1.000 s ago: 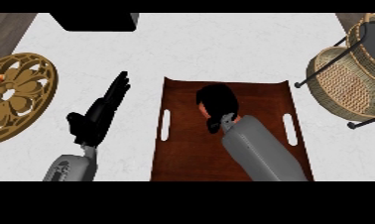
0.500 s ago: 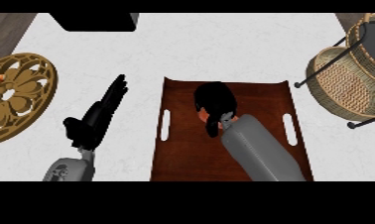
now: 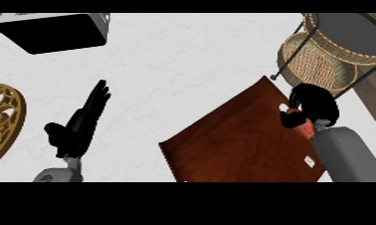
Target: Pick the sweet potato from the tray and place it in the tiered basket
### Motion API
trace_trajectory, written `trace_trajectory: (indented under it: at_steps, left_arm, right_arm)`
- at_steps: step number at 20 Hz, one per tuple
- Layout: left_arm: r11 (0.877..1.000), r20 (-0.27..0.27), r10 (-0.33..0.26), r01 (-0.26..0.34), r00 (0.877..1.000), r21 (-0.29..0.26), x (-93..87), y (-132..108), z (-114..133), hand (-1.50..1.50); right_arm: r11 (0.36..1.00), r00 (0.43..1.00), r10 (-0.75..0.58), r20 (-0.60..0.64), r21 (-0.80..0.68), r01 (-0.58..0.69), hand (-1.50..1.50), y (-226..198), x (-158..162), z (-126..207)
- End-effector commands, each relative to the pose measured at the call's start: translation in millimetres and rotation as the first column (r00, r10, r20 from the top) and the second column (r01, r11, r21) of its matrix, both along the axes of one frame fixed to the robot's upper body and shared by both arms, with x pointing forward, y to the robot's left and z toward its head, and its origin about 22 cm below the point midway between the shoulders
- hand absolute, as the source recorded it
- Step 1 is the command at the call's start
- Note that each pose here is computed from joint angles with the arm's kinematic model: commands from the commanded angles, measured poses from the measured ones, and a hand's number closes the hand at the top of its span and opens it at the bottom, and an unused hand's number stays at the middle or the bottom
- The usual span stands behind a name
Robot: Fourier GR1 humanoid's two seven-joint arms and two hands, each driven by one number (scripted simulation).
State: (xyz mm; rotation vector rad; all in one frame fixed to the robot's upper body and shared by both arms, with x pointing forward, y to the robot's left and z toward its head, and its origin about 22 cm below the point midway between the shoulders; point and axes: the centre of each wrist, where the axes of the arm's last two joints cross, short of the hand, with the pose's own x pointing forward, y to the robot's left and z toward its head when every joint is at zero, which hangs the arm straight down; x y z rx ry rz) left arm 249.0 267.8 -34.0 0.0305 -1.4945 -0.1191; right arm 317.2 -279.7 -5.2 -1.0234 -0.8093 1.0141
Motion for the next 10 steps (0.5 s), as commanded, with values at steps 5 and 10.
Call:
trace_trajectory:
  at_steps: [5, 10]
  left_arm:
    - [0.999, -0.015, 0.053, -0.053, 0.998, -0.007, -11.6, 5.0, -3.0, 0.0]
    - [1.0, 0.006, 0.021, -0.021, 1.0, 0.017, -10.3, 11.6, 3.2, 0.0]
  right_arm:
    - [0.91, 0.842, -0.393, 0.369, 0.287, 0.3, 1.5, -163.0, -45.3, 86.3]
    - [0.934, 0.773, -0.333, 0.54, 0.301, 0.192, 1.5, -208.0, -95.1, 151.5]
